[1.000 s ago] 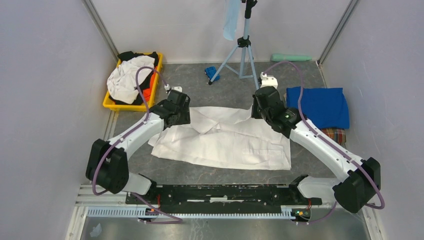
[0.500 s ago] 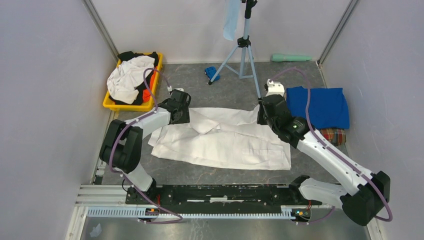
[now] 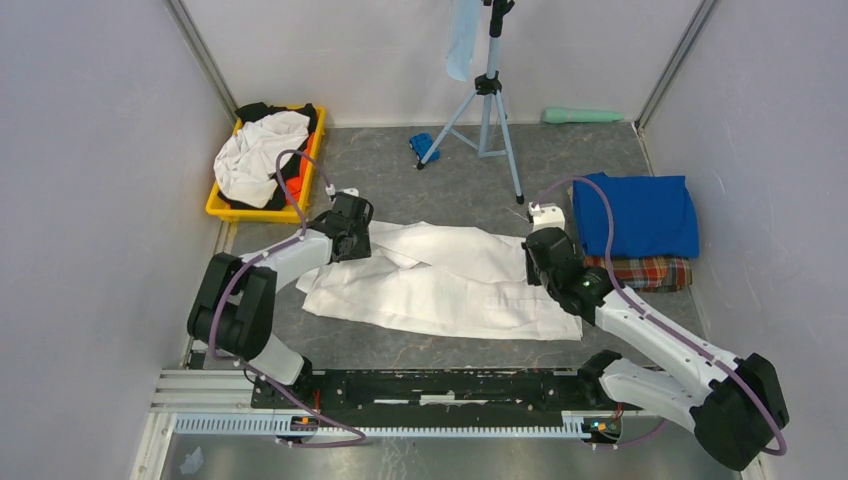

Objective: Fold and stack the mixed laundry pile
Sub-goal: Fold the shirt, then adjust the shirt at the center of the board.

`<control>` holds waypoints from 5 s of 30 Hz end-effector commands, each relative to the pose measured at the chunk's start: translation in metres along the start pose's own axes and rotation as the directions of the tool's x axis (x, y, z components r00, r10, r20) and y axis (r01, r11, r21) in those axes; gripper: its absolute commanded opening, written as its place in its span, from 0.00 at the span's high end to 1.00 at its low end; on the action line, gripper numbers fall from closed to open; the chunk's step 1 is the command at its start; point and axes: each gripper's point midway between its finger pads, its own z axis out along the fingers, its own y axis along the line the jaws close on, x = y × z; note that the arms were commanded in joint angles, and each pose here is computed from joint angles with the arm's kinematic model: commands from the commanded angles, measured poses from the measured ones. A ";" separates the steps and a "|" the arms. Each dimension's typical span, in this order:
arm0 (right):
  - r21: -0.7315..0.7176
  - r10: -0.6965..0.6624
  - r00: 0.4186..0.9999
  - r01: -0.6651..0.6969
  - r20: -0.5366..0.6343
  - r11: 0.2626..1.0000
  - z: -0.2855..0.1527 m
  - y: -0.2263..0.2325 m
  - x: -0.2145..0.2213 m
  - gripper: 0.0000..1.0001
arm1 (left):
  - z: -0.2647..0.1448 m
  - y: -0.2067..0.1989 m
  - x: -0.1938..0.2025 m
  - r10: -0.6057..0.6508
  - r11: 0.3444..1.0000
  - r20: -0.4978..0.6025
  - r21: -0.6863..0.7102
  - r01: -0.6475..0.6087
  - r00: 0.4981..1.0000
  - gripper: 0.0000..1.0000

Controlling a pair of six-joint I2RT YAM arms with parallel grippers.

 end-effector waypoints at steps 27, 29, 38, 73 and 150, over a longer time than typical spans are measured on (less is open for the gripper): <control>0.169 0.060 0.995 -0.072 0.077 0.983 0.014 -0.034 0.026 0.41 | -0.089 -0.017 0.007 -0.106 0.982 0.038 0.160 0.099 0.994 0.39; 0.098 0.042 0.991 -0.055 0.130 0.994 0.012 -0.021 0.006 0.41 | -0.097 -0.020 0.021 -0.079 0.986 0.019 0.146 0.076 0.997 0.39; -0.026 -0.069 0.993 0.072 0.091 0.997 0.050 0.028 -0.033 0.37 | -0.114 -0.018 0.087 -0.078 0.989 -0.074 0.120 0.086 0.994 0.41; -0.267 0.110 0.904 -0.236 -0.414 0.934 0.059 0.078 0.142 0.36 | -0.001 -0.038 0.060 -0.161 0.981 -0.162 0.084 0.176 0.974 0.54; -0.575 -0.297 0.935 0.135 -0.196 0.807 0.002 0.200 0.158 0.36 | 0.122 -0.010 -0.163 0.190 0.977 -0.113 -0.078 -0.199 0.975 0.45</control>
